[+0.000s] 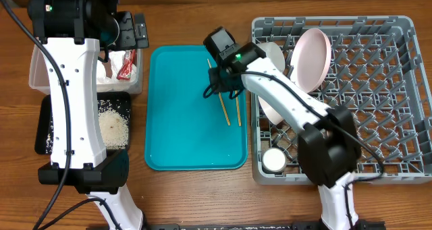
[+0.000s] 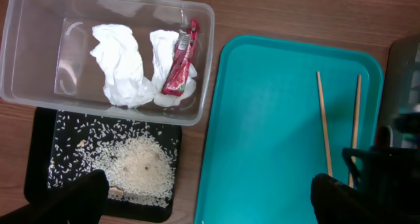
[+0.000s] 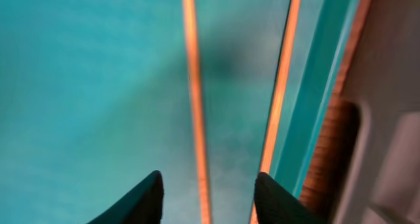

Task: Sort waste into correct bins and load items into the dishwasher
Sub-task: 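Return the right gripper to the tray and pinch a wooden chopstick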

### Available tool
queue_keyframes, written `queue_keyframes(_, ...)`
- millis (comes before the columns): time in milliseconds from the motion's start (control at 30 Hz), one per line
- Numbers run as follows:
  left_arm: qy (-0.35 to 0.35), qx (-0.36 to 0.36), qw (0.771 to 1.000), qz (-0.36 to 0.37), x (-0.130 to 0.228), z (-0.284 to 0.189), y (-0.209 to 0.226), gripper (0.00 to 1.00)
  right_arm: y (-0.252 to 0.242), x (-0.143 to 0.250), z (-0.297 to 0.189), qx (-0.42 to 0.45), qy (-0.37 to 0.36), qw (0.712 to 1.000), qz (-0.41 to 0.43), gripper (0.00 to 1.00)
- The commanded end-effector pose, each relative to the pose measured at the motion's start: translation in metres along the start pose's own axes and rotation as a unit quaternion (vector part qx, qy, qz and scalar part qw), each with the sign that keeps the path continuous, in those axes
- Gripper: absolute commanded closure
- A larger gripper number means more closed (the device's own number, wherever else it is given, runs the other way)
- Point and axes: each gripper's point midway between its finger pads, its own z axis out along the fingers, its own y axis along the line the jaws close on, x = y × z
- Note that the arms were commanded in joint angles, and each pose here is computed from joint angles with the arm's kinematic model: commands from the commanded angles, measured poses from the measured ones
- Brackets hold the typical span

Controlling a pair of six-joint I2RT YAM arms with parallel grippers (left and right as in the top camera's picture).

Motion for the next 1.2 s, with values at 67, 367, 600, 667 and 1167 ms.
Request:
queue_keyframes(67, -0.023, -0.001, 1.000, -0.008, -0.004, -0.014, 0.003, 0.00, 0.011, 0.026, 0.042, -0.001, 0.057, 0.998, -0.021, 0.60)
queue_keyframes(367, -0.023, -0.001, 1.000, -0.008, -0.004, -0.014, 0.003, 0.00, 0.010, 0.042, 0.064, 0.009, 0.086, 0.996, -0.027, 0.72)
queue_keyframes(600, -0.023, -0.001, 1.000, -0.008, -0.004, -0.014, 0.003, 0.00, 0.010, 0.056, 0.062, 0.019, 0.109, 0.993, -0.032, 0.90)
queue_keyframes(667, -0.023, -0.001, 1.000, -0.008, -0.004, -0.014, 0.003, 0.00, 0.015, 0.060, 0.062, 0.018, 0.111, 0.993, -0.039, 0.94)
queue_keyframes(1167, -0.023, -0.001, 1.000, -0.008, -0.004, -0.014, 0.003, 0.00, 0.024, 0.014, -0.051, -0.001, 0.061, 0.998, -0.033, 0.96)
